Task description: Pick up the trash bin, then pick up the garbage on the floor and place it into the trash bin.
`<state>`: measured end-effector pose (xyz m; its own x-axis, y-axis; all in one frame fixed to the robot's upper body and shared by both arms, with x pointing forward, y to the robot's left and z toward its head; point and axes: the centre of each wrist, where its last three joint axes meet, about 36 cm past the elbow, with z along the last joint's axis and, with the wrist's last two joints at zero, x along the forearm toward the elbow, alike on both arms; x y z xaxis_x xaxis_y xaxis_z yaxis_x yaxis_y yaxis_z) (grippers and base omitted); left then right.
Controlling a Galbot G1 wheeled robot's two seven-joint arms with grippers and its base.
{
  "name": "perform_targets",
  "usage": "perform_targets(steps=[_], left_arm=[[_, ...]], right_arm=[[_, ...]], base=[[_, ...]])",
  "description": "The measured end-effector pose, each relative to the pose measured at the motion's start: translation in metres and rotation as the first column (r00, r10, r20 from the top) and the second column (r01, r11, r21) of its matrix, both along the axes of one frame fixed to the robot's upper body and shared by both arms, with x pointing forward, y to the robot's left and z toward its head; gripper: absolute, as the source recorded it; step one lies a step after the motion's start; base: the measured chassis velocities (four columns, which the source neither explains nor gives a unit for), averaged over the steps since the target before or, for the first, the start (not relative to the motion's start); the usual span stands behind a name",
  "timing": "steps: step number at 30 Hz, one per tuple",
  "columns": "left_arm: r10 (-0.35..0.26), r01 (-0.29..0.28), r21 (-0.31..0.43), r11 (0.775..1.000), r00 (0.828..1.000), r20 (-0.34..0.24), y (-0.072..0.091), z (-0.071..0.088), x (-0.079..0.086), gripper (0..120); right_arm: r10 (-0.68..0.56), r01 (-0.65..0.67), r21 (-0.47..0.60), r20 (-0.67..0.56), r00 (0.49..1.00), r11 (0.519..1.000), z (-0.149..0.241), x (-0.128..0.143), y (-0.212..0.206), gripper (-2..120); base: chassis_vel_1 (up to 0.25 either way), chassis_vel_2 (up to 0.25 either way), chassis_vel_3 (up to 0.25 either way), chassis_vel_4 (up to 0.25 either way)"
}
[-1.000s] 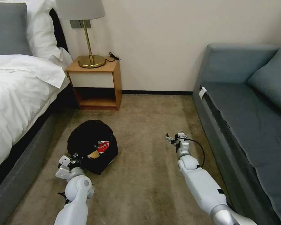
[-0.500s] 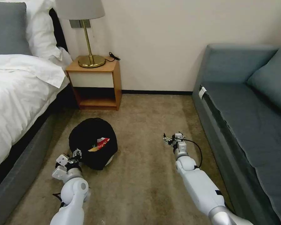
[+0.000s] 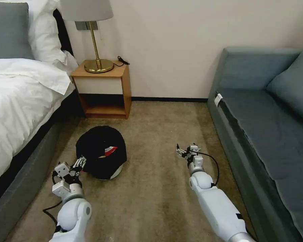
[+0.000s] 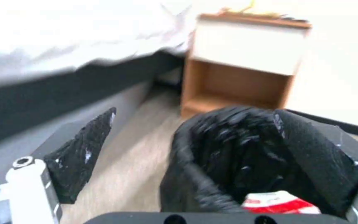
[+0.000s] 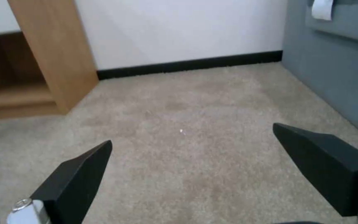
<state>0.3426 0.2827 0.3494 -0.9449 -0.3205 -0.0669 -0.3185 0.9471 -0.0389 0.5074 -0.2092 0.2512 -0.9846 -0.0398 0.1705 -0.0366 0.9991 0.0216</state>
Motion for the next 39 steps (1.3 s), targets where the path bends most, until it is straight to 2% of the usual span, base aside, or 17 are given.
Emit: perform_targets(steps=[3, 4, 7, 9, 13, 23, 39], left_arm=[[-0.082, 0.080, 0.116, 0.990, 0.996, 0.018, -0.006, 0.001, -0.015, 100], [-0.082, 0.080, 0.116, 0.990, 0.996, 0.018, -0.006, 0.001, -0.015, 100], [-0.160, 0.152, 0.218, 0.964, 0.987, 0.023, -0.012, -0.002, -0.033, 100], [-0.195, 0.182, 0.256, 0.949, 0.980, 0.025, -0.017, -0.003, -0.043, 100], [-0.218, 0.199, 0.290, 0.936, 0.975, 0.032, -0.021, -0.003, -0.053, 100], [-0.236, 0.212, 0.309, 0.927, 0.971, 0.044, -0.024, -0.002, -0.065, 100], [-0.234, 0.209, 0.304, 0.929, 0.971, 0.045, -0.024, -0.002, -0.064, 100]], right_arm=[[-0.003, 0.002, 0.030, 0.027, 1.000, 1.000, 0.008, -0.011, 0.001, 100], [-0.003, 0.002, 0.030, 0.027, 1.000, 1.000, 0.008, -0.011, 0.001, 100], [0.001, -0.004, 0.059, 0.061, 0.998, 0.998, 0.020, -0.025, 0.005, 100], [0.005, -0.011, 0.075, 0.079, 0.997, 0.997, 0.027, -0.036, 0.009, 100], [0.007, -0.017, 0.101, 0.097, 0.995, 0.995, 0.036, -0.053, 0.013, 100], [0.010, -0.027, 0.157, 0.104, 0.994, 0.987, 0.042, -0.096, 0.028, 100], [0.010, -0.027, 0.157, 0.106, 0.994, 0.987, 0.042, -0.096, 0.029, 100]], base=[[0.000, 0.000, 0.000, 0.000], [0.000, 0.000, 0.000, 0.000], [0.000, 0.000, 0.000, 0.000], [0.000, 0.000, 0.000, 0.000], [0.000, 0.000, 0.000, 0.000], [0.000, 0.000, 0.000, 0.000], [0.000, 0.000, 0.000, 0.000]])
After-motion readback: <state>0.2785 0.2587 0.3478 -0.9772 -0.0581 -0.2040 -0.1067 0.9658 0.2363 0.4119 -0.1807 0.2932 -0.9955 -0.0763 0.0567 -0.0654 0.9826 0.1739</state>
